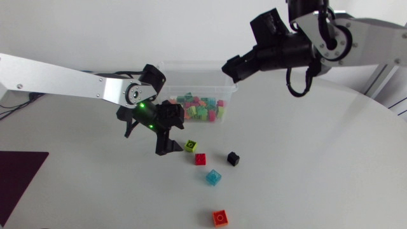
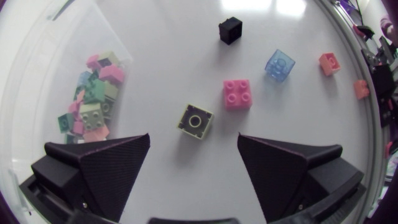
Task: Place the duplo bricks in the container
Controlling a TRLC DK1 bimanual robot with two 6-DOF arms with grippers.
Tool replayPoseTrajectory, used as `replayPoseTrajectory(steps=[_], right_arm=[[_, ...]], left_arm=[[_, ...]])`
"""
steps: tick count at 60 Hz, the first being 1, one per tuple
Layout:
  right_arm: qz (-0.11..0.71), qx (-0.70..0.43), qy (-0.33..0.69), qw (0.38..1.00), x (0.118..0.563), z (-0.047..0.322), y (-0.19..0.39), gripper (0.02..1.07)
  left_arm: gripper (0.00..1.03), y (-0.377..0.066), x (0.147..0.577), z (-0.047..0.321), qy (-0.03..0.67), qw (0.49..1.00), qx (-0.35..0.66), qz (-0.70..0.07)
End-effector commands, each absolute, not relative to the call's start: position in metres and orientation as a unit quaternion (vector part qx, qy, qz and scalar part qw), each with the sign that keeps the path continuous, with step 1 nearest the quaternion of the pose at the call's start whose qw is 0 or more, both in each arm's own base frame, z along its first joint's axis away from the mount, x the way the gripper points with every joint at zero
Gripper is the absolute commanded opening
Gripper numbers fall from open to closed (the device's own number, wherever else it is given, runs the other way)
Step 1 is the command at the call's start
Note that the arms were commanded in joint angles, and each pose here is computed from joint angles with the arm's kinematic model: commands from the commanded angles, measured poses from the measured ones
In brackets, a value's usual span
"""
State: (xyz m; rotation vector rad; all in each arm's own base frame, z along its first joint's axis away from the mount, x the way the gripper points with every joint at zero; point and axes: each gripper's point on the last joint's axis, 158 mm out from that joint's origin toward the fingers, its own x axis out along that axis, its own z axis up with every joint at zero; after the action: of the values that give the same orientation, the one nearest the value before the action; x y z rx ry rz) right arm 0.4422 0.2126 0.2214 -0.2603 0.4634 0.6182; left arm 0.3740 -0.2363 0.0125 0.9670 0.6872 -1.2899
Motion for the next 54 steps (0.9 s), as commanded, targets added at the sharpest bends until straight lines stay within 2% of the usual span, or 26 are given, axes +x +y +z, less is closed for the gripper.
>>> replayPoseTrajectory(steps=[1,19,47,53,54], right_arm=[[0.308,-0.136,0.250,0.908,0.423,0.194,0.203,1.03],[0.312,-0.143,0.300,0.890,0.385,0.140,0.184,1.03],[0.326,-0.180,0.384,0.845,0.332,0.069,0.194,1.03],[0.324,-0.187,0.396,0.839,0.327,0.060,0.193,1.02],[0.321,-0.190,0.400,0.837,0.326,0.057,0.193,1.02]], left_arm=[[0.98,-0.243,0.375,0.000,0.288,0.606,0.455,-0.585],[0.97,-0.249,0.385,-0.021,0.286,0.572,0.484,-0.597],[0.91,-0.259,0.383,-0.037,0.297,0.529,0.492,-0.625],[0.84,-0.261,0.383,-0.039,0.301,0.523,0.491,-0.628],[0.79,-0.262,0.383,-0.039,0.302,0.521,0.491,-0.630]])
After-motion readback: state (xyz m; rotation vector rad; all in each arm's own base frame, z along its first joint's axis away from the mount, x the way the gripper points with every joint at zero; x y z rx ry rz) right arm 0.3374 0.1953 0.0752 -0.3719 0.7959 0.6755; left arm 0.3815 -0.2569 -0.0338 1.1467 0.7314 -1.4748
